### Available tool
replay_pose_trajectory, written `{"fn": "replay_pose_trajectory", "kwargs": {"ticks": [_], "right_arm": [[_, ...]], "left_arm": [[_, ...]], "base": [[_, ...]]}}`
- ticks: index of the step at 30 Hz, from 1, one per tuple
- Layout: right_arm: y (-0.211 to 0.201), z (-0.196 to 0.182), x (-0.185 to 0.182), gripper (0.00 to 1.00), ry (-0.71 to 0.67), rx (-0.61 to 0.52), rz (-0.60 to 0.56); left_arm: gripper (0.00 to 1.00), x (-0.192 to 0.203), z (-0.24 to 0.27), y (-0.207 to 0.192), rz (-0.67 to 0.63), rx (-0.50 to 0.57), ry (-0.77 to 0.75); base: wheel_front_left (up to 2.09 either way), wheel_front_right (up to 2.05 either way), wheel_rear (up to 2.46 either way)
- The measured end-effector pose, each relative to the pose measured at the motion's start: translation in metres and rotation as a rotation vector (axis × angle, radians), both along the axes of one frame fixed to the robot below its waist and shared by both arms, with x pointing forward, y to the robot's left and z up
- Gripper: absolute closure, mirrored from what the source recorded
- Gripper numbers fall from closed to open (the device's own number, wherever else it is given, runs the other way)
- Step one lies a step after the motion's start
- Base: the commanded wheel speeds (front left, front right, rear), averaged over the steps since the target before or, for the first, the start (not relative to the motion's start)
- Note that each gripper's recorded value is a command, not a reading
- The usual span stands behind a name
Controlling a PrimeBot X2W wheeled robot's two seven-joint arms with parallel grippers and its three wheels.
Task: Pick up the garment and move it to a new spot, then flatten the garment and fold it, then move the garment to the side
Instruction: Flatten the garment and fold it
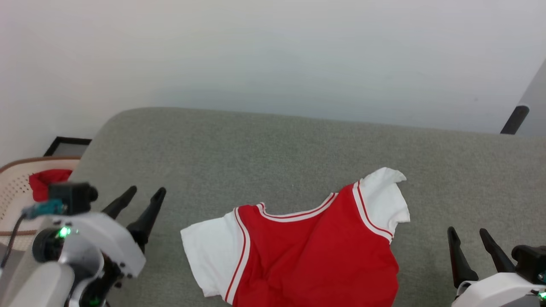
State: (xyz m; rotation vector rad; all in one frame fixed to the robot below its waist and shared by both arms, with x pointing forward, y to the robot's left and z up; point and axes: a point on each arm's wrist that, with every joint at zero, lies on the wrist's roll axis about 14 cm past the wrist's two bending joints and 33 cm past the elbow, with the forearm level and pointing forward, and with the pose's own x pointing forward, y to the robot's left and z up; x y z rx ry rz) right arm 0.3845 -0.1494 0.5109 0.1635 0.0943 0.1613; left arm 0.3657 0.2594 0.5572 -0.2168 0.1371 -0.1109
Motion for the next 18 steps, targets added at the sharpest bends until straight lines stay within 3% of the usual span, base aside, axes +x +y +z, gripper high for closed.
{"fn": "replay_pose_trajectory", "kwargs": {"ticks": [10, 18], "right_arm": [[0.000, -0.010, 0.018, 0.00, 0.030, -0.017, 0.007], [-0.009, -0.030, 0.032, 0.00, 0.080, -0.027, -0.013]], "left_arm": [[0.00, 0.037, -0.049, -0.009, -0.079, -0.025, 0.400], [0.00, 0.040, -0.116, -0.018, -0.130, 0.035, 0.798]], "base": [[0.00, 0.00, 0.00], [0.00, 0.00, 0.00]]}}
